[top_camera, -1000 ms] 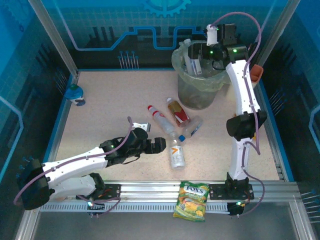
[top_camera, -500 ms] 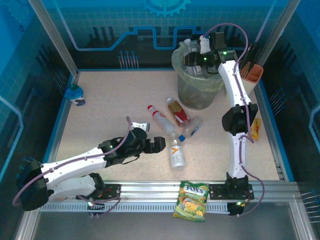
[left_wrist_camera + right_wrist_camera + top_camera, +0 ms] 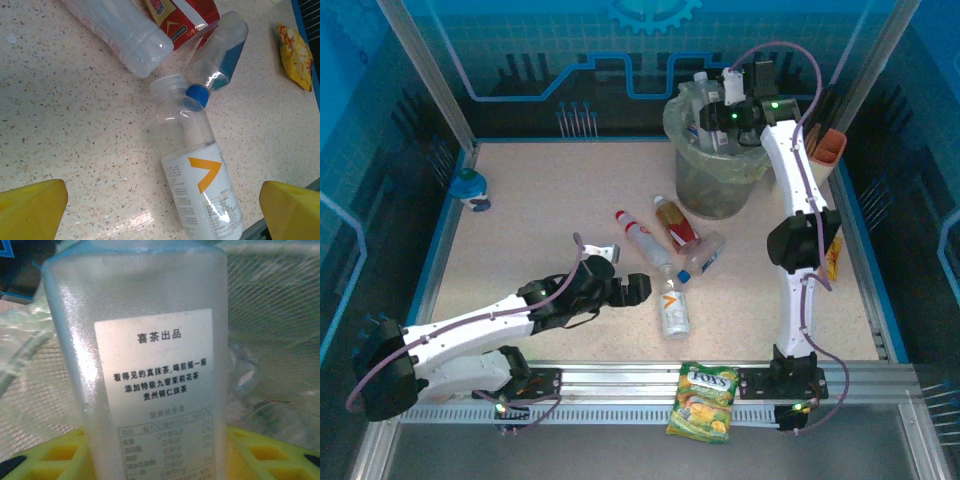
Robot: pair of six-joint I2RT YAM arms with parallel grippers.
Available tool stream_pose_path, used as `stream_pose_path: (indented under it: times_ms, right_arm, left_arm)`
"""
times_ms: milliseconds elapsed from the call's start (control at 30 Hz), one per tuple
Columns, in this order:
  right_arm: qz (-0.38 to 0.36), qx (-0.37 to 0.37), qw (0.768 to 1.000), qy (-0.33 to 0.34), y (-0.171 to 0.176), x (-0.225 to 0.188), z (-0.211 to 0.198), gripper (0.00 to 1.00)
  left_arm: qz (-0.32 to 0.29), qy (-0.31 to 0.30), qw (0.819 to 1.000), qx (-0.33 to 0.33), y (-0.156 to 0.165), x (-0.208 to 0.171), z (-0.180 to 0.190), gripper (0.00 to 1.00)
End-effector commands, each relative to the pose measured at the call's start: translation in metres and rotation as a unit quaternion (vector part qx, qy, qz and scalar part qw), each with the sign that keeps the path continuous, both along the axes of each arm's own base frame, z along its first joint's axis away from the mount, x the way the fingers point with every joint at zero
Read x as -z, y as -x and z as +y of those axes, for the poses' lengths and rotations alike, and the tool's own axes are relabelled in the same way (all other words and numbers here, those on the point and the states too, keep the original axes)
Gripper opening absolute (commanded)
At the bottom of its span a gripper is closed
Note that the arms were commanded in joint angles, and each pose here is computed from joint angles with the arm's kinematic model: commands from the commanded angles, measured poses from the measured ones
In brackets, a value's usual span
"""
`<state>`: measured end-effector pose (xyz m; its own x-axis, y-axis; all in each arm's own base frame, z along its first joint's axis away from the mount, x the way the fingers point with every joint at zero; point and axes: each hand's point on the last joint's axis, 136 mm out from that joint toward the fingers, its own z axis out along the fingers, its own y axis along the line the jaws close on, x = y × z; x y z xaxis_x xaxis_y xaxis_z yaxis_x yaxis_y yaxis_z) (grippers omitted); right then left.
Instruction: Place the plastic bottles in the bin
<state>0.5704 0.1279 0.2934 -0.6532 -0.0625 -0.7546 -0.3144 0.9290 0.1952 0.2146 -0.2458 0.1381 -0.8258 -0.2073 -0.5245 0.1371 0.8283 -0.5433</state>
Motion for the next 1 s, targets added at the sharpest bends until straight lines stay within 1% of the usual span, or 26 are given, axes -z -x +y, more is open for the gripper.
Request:
stream_pose_path:
  times_ms: [0,133,267,400,433,500,567,633,733,800,967]
  right_arm:
    - [-0.054,0.016,0.998,0.016,0.019,-0.055,-0.025,0.53]
    - [-0.044,0.026,0.998,0.040,0.026,-0.053,-0.038,0.52]
    - [-0.004,0.029,0.997,0.071,0.030,-0.030,-0.046,0.52]
    - [0.014,0.026,0.996,0.087,0.030,-0.015,-0.050,0.54]
    - [0.016,0.023,0.996,0.086,0.029,-0.013,-0.048,0.57]
    - [0.014,0.021,0.996,0.083,0.028,-0.014,-0.047,0.71]
    - [0.006,0.019,0.997,0.079,0.028,-0.020,-0.045,0.82]
    - [-0.005,0.021,0.997,0.075,0.029,-0.030,-0.045,0.90]
    - [-0.027,0.024,0.997,0.070,0.033,-0.051,-0.045,0.94]
    - [-0.039,0.026,0.997,0.063,0.039,-0.065,-0.045,0.96]
    - [-0.043,0.024,0.998,0.042,0.070,-0.090,-0.034,0.97]
  left_arm:
    - [-0.005,-0.007,1.000,-0.005,-0.003,0.000,0.000,0.99]
    - [-0.003,-0.013,1.000,-0.001,-0.004,0.002,-0.002,0.99]
    - [0.001,-0.013,1.000,0.007,-0.005,0.003,-0.008,0.99]
    - [0.006,-0.011,1.000,0.017,-0.005,0.002,-0.014,0.99]
    - [0.006,-0.012,1.000,0.018,-0.005,0.002,-0.015,0.99]
    - [0.006,-0.012,1.000,0.022,-0.005,0.002,-0.016,0.99]
    - [0.008,-0.012,1.000,0.024,-0.004,0.001,-0.017,0.99]
    - [0.007,-0.009,1.000,0.025,-0.005,0.000,-0.018,0.99]
    - [0.008,-0.004,1.000,0.028,-0.005,-0.001,-0.020,0.99]
    - [0.008,-0.002,1.000,0.028,-0.005,-0.002,-0.021,0.99]
    - [0.017,0.000,1.000,0.019,-0.006,0.002,-0.018,0.99]
